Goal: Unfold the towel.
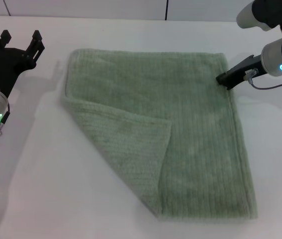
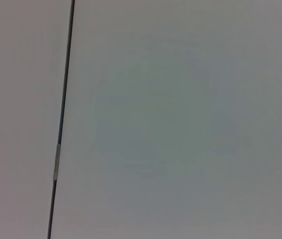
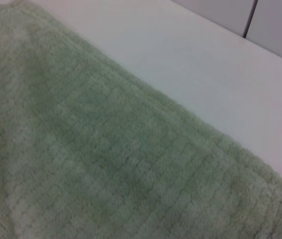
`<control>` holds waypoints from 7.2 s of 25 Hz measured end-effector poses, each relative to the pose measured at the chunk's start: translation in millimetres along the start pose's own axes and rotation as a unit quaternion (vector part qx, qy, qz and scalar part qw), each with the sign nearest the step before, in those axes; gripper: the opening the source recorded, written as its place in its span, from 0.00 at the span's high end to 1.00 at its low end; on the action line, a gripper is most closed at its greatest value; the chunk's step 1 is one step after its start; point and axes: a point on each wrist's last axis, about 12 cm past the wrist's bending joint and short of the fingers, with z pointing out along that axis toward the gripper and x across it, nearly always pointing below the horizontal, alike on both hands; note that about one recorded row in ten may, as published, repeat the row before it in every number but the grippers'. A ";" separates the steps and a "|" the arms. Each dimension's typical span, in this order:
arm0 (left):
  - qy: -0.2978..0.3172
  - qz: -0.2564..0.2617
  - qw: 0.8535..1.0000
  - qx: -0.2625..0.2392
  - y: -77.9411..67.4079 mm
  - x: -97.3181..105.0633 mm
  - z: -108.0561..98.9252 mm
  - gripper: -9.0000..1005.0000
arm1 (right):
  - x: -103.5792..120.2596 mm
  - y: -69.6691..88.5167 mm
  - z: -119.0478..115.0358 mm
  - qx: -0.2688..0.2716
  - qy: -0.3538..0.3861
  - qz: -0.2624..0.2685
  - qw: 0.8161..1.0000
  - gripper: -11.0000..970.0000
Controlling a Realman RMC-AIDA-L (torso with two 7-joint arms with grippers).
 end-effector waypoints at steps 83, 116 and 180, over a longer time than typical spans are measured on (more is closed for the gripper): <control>0.279 0.037 0.825 0.491 -83.9 -24.2 37.6 0.22 | 1.5 -2.1 -0.2 0.001 0.005 0.000 1.000 0.99; 0.288 0.044 0.824 0.487 -114.1 -12.0 43.2 0.22 | 0.2 -5.0 -2.1 0.005 0.007 -0.004 1.000 0.99; 0.322 0.074 0.815 0.476 -113.9 -7.0 46.5 0.96 | -0.5 -4.4 -2.0 0.005 0.007 -0.006 1.000 0.99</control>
